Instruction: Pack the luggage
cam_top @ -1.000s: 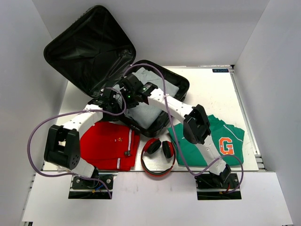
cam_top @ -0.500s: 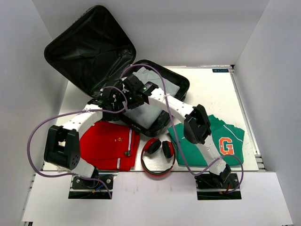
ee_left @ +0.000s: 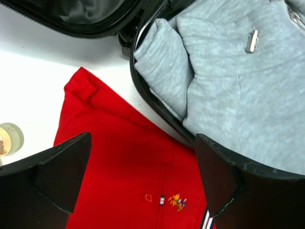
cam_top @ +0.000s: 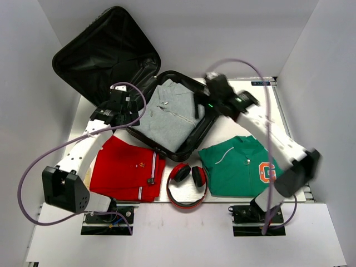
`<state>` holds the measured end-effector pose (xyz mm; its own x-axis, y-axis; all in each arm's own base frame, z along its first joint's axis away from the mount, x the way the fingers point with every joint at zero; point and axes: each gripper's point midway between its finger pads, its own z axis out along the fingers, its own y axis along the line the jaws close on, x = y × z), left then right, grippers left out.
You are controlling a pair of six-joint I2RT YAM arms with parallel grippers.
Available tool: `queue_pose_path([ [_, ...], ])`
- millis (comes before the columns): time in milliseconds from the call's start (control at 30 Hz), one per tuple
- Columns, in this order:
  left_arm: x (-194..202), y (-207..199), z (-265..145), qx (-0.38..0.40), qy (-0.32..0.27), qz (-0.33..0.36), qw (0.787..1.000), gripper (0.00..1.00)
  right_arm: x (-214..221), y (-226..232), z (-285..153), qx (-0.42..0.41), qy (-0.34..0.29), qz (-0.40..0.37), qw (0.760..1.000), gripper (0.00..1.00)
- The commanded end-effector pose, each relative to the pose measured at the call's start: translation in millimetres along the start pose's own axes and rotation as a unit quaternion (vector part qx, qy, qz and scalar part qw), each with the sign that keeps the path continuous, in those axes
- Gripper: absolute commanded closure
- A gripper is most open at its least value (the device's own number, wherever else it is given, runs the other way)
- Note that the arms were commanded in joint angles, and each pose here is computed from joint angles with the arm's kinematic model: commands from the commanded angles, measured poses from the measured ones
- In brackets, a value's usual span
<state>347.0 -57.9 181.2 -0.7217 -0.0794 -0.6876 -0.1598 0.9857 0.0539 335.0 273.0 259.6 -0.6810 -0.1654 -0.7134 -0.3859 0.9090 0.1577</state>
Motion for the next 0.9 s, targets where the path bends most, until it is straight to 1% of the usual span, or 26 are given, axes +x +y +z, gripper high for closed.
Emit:
queue_pose_path([
  [0, -1.7, 2.3, -22.4, 0.018, -0.001, 0.009, 1.000, 0.00, 93.9, -56.3, -34.9, 0.085, 0.108, 0.022, 0.990, 0.10],
  [33, 0.3, 3.6, -24.8, 0.018, -0.002, 0.013, 1.000, 0.00, 143.9, -66.9, -26.1, 0.090, 0.165, 0.009, 0.982, 0.10],
  [67, 6.0, 5.4, -27.2, 0.019, 0.006, 0.014, 1.000, 0.00, 156.8, -63.7, -30.8, 0.072, 0.178, 0.005, 0.981, 0.10],
  [100, 9.9, 6.4, -26.2, 0.018, 0.011, 0.016, 1.000, 0.00, 160.5, -65.2, -38.8, 0.071, 0.168, 0.015, 0.983, 0.10],
  [167, 10.5, 6.9, -29.5, 0.020, 0.006, 0.014, 1.000, 0.00, 190.7, -72.9, -42.6, 0.074, 0.189, 0.009, 0.979, 0.10],
  [200, 17.9, 6.7, -26.3, 0.019, 0.012, 0.014, 1.000, 0.00, 191.8, -69.4, -42.2, 0.063, 0.183, 0.009, 0.981, 0.10],
  [233, 16.9, 6.6, -26.3, 0.020, 0.009, 0.012, 1.000, 0.00, 209.4, -68.3, -36.1, 0.052, 0.197, 0.010, 0.979, 0.10],
  [267, 20.2, 6.7, -24.4, 0.019, 0.012, 0.011, 1.000, 0.00, 209.9, -62.3, -29.4, 0.036, 0.192, 0.008, 0.981, 0.10],
  [300, 20.9, 6.5, -23.2, 0.018, 0.014, 0.011, 1.000, 0.00, 218.1, -64.6, -24.7, 0.038, 0.198, 0.005, 0.980, 0.10],
  [333, 22.8, 4.3, -21.1, 0.020, 0.019, 0.010, 1.000, 0.00, 224.3, -55.1, -21.2, 0.016, 0.205, 0.003, 0.979, 0.10],
  [367, 24.6, 3.9, -19.7, 0.020, 0.024, 0.010, 0.999, 0.00, 223.2, -52.4, -9.3, 0.012, 0.197, 0.002, 0.980, 0.10],
  [433, 25.0, 1.3, -16.9, 0.023, 0.026, 0.007, 0.999, 0.00, 241.1, -50.8, -1.5, 0.005, 0.208, -0.015, 0.978, 0.10],
  [500, 30.6, 0.3, -12.9, 0.021, 0.036, 0.007, 0.999, 0.00, 254.1, -45.7, 15.9, -0.015, 0.198, -0.029, 0.980, 0.10],
  [533, 32.4, -0.9, -12.2, 0.022, 0.040, 0.008, 0.999, 0.00, 252.7, -45.3, 22.4, -0.017, 0.187, -0.034, 0.982, 0.10],
  [600, 34.7, -2.8, -8.7, 0.025, 0.045, 0.010, 0.999, 0.00, 258.1, -52.7, 31.8, 0.006, 0.184, -0.053, 0.982, 0.10],
  [633, 35.3, -4.1, -8.1, 0.026, 0.045, 0.013, 0.999, 0.00, 263.2, -56.6, 35.5, 0.018, 0.192, -0.060, 0.979, 0.10],
  [667, 36.2, -3.8, -5.7, 0.022, 0.048, 0.015, 0.999, 0.00, 268.6, -66.4, 40.0, 0.047, 0.199, -0.068, 0.976, 0.10],
  [733, 37.3, -3.4, -5.1, 0.021, 0.050, 0.016, 0.998, 0.00, 280.0, -72.5, 45.6, 0.062, 0.212, -0.073, 0.973, 0.10],
  [767, 39.0, -3.5, -2.6, 0.017, 0.053, 0.018, 0.998, 0.00, 287.4, -79.2, 49.8, 0.085, 0.223, -0.078, 0.968, 0.10],
  [833, 40.6, -1.9, -2.0, 0.013, 0.056, 0.021, 0.998, 0.00, 298.5, -85.2, 50.6, 0.108, 0.236, -0.057, 0.964, 0.10],
  [867, 39.6, -0.2, -1.4, 0.008, 0.056, 0.021, 0.998, 0.00, 300.7, -96.7, 49.2, 0.144, 0.236, -0.053, 0.960, 0.28],
])
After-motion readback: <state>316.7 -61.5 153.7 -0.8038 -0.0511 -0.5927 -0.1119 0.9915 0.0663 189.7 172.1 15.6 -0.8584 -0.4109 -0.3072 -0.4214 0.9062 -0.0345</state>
